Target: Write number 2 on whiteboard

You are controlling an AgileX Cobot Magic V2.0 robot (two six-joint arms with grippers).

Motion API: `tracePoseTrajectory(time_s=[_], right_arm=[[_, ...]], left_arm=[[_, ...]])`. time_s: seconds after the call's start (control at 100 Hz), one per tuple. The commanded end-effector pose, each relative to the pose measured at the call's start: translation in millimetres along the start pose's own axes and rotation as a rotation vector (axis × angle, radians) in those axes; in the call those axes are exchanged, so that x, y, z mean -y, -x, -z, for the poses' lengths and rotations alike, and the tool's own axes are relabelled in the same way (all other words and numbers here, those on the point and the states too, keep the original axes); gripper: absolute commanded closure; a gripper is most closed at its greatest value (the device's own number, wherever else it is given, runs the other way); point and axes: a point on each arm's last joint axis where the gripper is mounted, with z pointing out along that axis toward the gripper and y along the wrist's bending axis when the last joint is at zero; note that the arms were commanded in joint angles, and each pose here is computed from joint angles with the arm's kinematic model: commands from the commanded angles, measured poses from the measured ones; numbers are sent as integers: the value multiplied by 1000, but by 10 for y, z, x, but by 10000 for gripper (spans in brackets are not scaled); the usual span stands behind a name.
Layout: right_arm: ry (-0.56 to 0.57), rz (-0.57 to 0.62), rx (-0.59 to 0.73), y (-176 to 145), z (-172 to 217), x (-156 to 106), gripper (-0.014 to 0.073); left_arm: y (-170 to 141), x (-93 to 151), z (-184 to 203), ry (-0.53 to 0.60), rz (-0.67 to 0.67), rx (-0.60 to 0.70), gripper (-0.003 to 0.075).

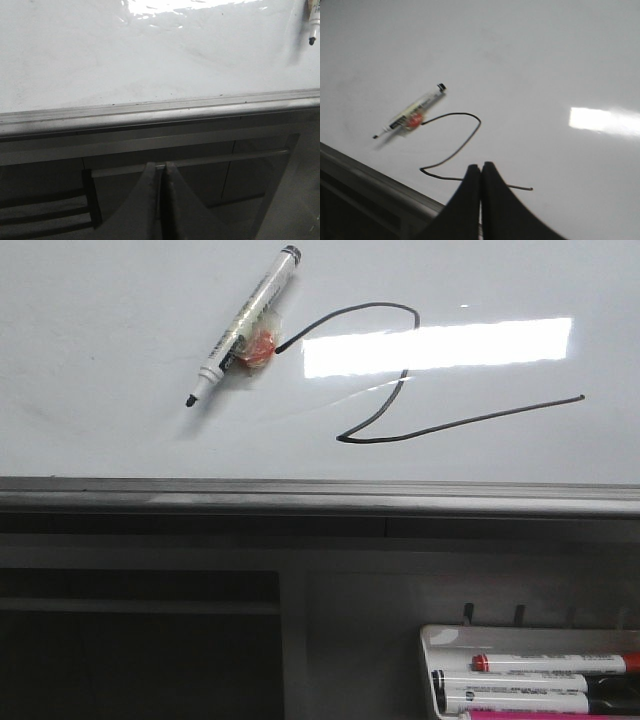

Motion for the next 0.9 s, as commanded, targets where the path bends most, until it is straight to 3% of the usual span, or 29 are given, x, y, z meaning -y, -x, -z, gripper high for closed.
tracePoseTrajectory(time_s=[0.0, 0.1, 0.27, 0.37, 0.57, 0.89], right_arm=[[-112, 0, 15, -1, -10, 81, 666], [-135, -156, -47, -186, -14, 61, 666], [-178, -59, -177, -445, 3, 55, 666], [-222, -140, -297, -556, 34, 66, 666], [-286, -158, -424, -665, 84, 92, 666], [-310, -147, -387, -644, 113, 99, 666]], left_arm=[[25, -6, 10, 8, 20, 72, 741], [25, -6, 10, 8, 20, 72, 741], [25, -6, 10, 8, 20, 72, 741], [25, -6, 10, 8, 20, 72, 741], [25, -6, 10, 8, 20, 72, 741], [25, -6, 10, 8, 20, 72, 741]])
